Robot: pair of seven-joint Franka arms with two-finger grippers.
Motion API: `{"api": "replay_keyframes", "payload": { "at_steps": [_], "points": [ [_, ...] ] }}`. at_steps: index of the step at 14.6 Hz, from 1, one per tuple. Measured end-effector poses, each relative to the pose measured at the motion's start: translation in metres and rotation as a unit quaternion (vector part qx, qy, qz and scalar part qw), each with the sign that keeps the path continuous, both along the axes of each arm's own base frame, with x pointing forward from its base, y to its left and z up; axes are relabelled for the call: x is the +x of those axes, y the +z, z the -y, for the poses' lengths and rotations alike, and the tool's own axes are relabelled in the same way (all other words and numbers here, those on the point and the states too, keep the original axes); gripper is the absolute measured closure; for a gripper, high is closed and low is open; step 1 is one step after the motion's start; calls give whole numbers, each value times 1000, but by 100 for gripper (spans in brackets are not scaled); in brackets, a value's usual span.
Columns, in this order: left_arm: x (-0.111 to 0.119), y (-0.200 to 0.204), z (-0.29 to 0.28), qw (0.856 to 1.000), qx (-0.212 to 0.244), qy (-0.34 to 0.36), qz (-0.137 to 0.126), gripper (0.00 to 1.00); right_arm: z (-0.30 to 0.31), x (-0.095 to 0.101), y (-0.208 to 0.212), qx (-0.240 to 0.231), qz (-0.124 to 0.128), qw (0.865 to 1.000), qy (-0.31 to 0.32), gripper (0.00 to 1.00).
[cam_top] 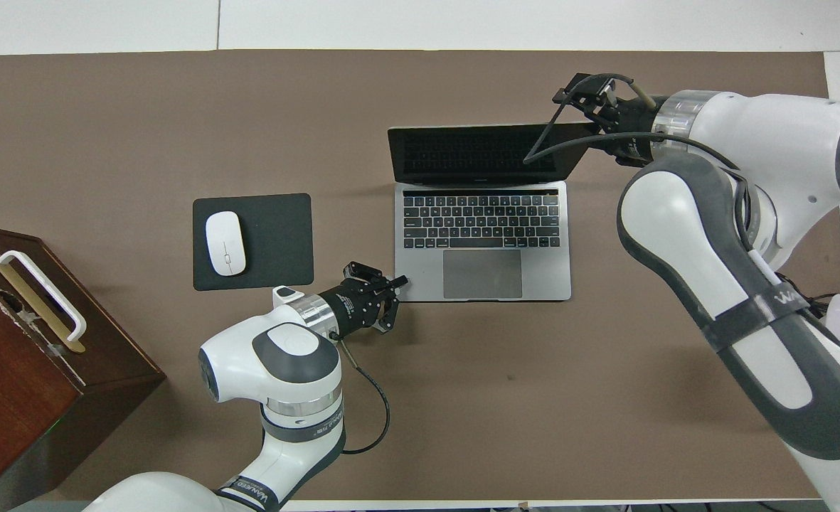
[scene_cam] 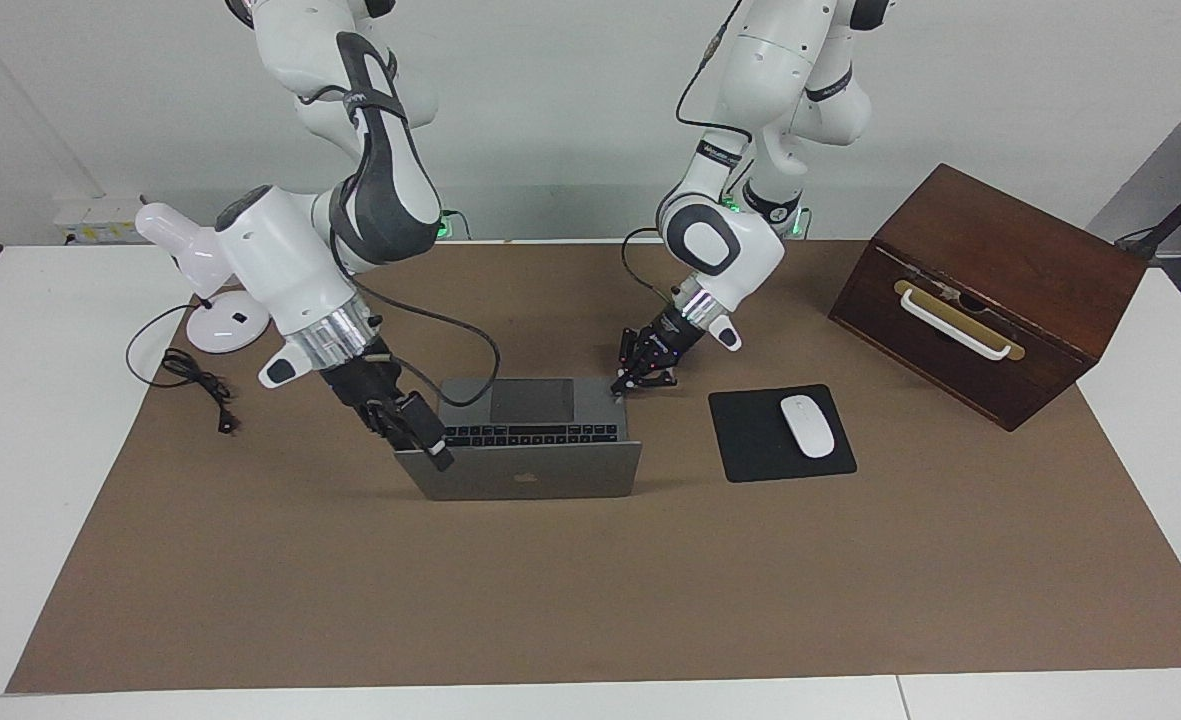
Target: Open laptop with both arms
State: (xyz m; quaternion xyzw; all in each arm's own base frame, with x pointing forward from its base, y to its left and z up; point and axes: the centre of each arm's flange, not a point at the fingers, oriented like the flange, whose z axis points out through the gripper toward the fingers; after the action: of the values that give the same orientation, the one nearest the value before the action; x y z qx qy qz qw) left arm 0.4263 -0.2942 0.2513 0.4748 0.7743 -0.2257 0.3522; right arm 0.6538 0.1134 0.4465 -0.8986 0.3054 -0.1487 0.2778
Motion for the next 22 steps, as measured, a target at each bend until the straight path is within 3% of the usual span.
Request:
{"api": "replay_keyframes", "payload": {
  "at_steps": [3,8,15,22],
  "points": [
    [0,0,0,1000,0,0,0,99,0,1,-1,1,-6,1000,4,0],
    [0,0,0,1000,0,0,0,99,-2,-1,6,11,-44,998,32,0],
    [2,2,4,1000,-2,-3,4,99,-4,-16,44,26,-66,996,50,0],
    [30,27,-2,999,-16,20,31,99,25,-30,107,38,-83,993,71,0]
  ]
}}
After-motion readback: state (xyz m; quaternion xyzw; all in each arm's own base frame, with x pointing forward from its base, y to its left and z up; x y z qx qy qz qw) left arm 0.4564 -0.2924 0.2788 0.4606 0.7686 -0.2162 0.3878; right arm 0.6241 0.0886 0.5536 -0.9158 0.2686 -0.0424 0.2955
